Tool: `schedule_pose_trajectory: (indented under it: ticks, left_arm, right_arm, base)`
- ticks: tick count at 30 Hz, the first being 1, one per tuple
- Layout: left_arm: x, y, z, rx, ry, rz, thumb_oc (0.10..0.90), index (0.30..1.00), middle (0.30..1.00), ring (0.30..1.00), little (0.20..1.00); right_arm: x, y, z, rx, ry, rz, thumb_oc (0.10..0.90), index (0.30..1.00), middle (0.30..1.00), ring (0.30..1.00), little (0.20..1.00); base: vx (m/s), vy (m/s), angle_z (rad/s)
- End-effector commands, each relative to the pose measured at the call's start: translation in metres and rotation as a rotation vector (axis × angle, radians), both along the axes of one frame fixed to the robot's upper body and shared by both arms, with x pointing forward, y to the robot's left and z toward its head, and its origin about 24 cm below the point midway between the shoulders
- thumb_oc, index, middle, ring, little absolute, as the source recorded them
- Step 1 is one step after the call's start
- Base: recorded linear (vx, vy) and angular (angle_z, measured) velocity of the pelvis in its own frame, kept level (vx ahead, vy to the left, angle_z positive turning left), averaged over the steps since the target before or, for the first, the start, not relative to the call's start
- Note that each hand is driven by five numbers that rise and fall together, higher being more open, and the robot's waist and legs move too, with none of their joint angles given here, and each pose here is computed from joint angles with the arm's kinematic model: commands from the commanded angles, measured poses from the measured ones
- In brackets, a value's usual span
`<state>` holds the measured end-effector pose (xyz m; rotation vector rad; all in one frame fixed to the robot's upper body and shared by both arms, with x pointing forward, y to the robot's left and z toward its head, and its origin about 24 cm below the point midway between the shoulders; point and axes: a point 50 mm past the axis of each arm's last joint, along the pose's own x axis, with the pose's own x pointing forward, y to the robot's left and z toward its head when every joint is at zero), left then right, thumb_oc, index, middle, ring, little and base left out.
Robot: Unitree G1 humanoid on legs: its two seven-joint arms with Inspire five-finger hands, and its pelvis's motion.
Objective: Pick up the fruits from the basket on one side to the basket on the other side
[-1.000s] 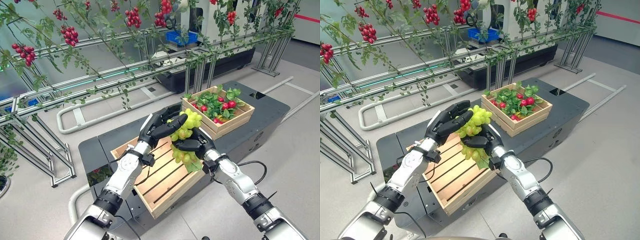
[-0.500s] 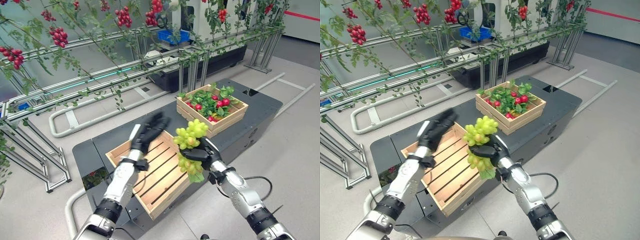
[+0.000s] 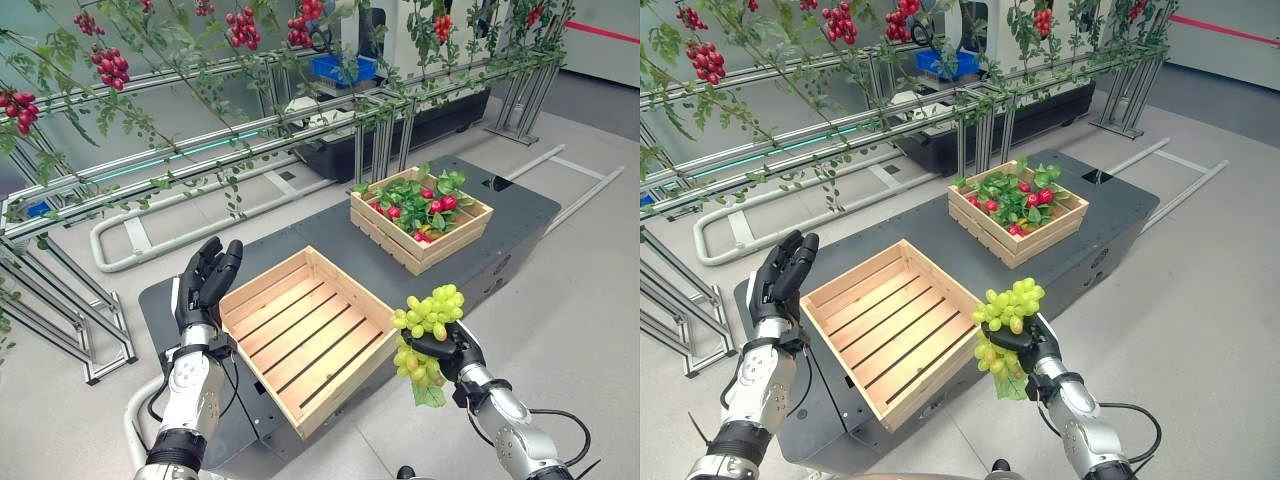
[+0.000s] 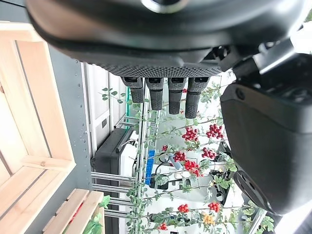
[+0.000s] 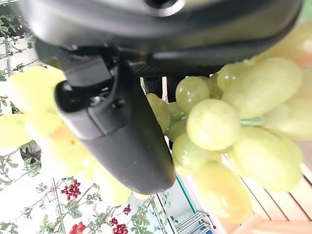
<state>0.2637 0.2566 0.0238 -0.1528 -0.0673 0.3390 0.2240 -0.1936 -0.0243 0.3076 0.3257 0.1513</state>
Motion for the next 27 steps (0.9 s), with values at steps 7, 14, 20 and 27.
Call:
schedule_pose_trajectory:
  ticks: [7, 14, 20, 27]
  left_arm:
    - [0.009, -0.022, 0.04, 0.061, -0.26, -0.164, 0.8, 0.9, 0.9, 0.9, 0.9]
    - [-0.013, -0.018, 0.009, -0.036, -0.146, -0.137, 0.8, 0.9, 0.9, 0.9, 0.9]
    - [-0.023, -0.014, 0.009, -0.04, -0.181, -0.078, 0.8, 0.9, 0.9, 0.9, 0.9]
    - [-0.011, -0.021, 0.027, 0.113, -0.202, -0.115, 0.8, 0.9, 0.9, 0.9, 0.9]
  right_arm:
    - [0.032, -0.007, 0.063, 0.141, -0.407, -0.167, 0.4, 0.3, 0.3, 0.3, 0.3]
    - [0.019, -0.015, 0.057, 0.162, -0.392, -0.241, 0.4, 0.3, 0.3, 0.3, 0.3]
    - [0.029, -0.034, 0.071, 0.133, -0.43, -0.189, 0.4, 0.3, 0.3, 0.3, 0.3]
    - [0.043, -0.011, 0.092, 0.122, -0.531, -0.144, 0.4, 0.3, 0.3, 0.3, 0.3]
  base:
    - [0.02, -0.041, -0.03]
    - [0.02, -0.129, -0.05]
    - [-0.1, -0.028, -0.32]
    - [-0.14, 0.147, -1.5]
